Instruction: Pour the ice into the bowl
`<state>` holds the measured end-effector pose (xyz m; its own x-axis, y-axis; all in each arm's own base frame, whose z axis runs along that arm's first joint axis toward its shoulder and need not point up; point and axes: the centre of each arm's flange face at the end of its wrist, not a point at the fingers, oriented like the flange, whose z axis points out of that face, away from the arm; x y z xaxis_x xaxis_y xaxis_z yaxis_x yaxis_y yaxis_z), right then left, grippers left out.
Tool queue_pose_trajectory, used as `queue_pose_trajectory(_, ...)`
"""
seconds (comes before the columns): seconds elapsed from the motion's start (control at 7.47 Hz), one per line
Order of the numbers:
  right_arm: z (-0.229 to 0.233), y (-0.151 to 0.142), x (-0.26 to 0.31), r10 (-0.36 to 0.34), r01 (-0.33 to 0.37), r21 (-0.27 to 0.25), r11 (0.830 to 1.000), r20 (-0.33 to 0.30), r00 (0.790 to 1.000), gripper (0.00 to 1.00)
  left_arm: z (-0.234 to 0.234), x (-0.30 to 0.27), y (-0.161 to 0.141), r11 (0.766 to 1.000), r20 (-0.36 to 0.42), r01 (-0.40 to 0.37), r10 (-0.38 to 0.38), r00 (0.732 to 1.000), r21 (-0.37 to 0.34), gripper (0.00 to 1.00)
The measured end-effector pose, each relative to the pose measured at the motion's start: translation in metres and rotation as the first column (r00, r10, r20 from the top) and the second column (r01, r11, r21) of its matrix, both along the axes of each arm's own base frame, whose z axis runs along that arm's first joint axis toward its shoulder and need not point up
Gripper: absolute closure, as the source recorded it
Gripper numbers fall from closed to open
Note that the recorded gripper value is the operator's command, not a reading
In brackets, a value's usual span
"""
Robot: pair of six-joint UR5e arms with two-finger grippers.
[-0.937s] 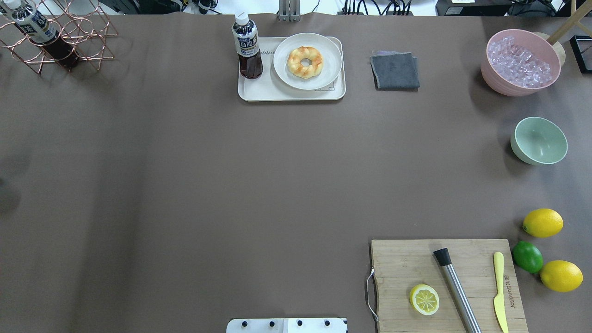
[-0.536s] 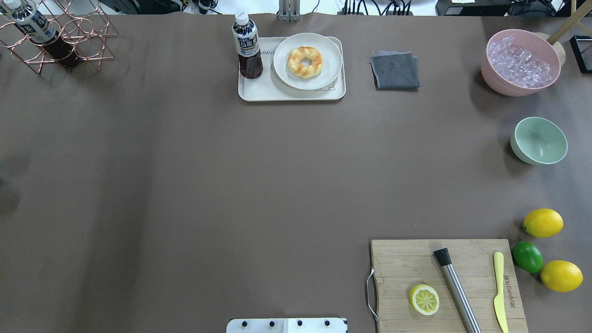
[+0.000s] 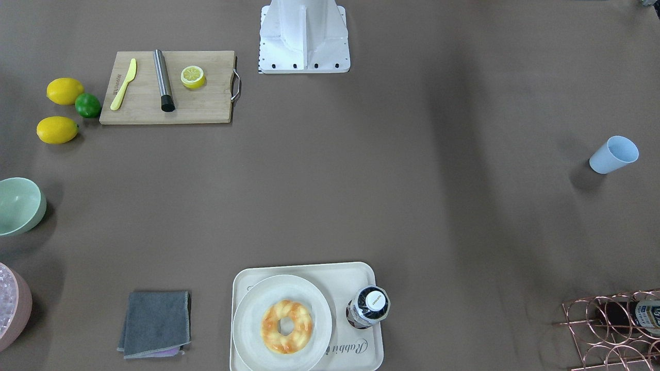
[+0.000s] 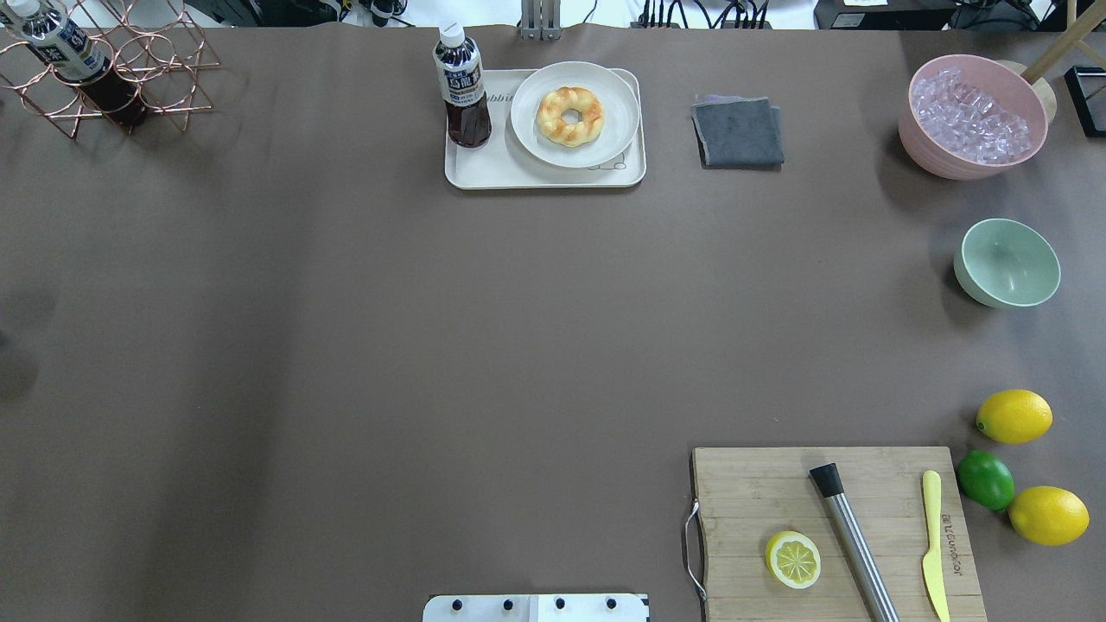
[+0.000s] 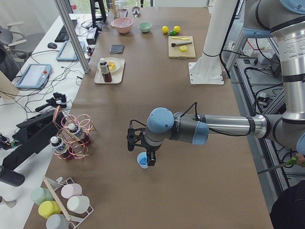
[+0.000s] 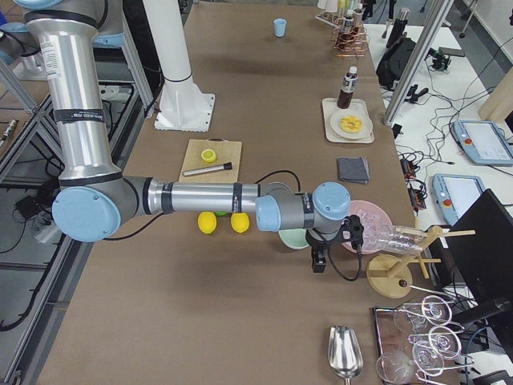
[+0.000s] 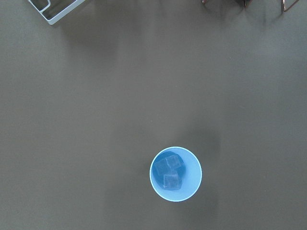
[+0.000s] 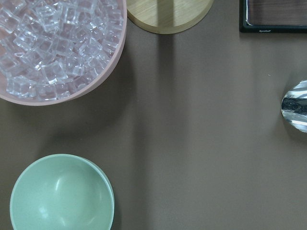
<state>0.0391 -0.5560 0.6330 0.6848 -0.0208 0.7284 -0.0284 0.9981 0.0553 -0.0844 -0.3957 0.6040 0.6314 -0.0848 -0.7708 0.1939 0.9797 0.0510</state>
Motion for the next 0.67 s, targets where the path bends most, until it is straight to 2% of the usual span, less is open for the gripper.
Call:
queue_pose_trajectory(0.4,0.003,-0.003,-0.015,-0.008,0.007,-0.021,1.000,-0.015,1.000,0.01,-0.006,0.018,-0.020,0.999,0.053,-0.042,0.041,0.998,0.026,0.03)
queue_pose_trajectory(0.67,-0.006,-0.016,-0.049,-0.028,0.027,-0.036,0.999,-0.027,0.999,0.01,-0.024,0.017,-0.029,0.999,0.078,0.015,-0.017,0.997,0.029,0.03)
